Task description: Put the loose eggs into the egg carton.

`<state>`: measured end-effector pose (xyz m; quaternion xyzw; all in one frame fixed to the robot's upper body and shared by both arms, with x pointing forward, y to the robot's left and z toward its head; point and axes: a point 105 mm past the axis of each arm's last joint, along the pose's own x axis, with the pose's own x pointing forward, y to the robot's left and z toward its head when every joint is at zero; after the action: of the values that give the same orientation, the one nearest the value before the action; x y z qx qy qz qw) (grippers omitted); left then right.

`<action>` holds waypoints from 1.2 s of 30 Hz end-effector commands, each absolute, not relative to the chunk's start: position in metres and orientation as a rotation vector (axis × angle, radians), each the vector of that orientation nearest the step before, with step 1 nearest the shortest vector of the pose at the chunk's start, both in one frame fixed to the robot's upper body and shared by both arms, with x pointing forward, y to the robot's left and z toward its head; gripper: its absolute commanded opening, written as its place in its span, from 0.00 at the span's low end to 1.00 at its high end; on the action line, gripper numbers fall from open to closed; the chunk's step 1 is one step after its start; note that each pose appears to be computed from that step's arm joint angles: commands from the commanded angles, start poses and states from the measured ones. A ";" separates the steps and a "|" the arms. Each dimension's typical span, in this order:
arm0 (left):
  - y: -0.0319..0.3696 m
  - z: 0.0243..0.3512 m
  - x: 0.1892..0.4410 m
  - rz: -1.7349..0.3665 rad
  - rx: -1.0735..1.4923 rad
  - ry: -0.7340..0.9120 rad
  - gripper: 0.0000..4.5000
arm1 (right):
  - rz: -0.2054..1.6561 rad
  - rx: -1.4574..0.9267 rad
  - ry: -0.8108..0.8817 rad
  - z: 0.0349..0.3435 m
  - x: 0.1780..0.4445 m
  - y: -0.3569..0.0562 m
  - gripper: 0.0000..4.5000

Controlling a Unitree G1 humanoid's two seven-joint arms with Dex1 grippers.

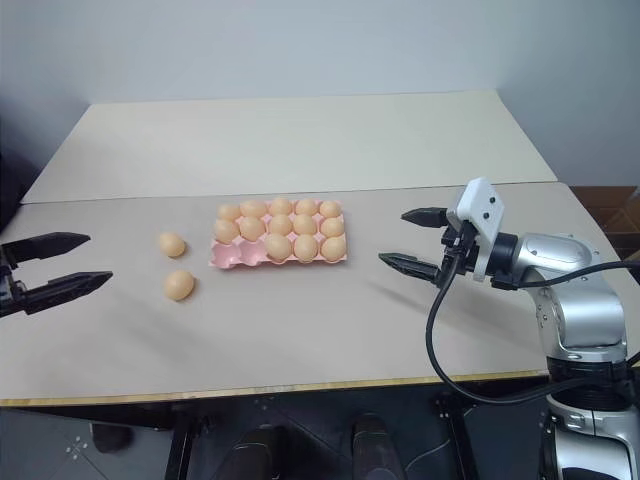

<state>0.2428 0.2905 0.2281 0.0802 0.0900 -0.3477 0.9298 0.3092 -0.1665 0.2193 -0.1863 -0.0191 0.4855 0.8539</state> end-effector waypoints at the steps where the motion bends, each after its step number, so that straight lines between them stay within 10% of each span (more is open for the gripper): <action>1: 0.284 0.229 0.250 -0.620 0.158 0.205 1.00 | 1.025 -0.430 -0.109 0.238 0.303 -0.167 0.99; 21: 0.242 0.134 0.309 -0.430 0.171 0.443 1.00 | 1.013 -0.403 -0.144 0.232 0.293 -0.152 0.99; 31: 0.238 0.131 0.329 -0.439 0.152 0.405 0.40 | 0.991 -0.388 -0.160 0.234 0.291 -0.151 1.00; 36: 0.224 0.159 0.316 -0.575 0.249 0.321 0.40 | 0.973 -0.382 -0.167 0.235 0.290 -0.152 1.00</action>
<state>0.3195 0.2316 0.1297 0.0914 0.2094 -0.2512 0.9406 0.2961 -0.1528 0.2228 -0.1762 -0.0549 0.4652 0.8658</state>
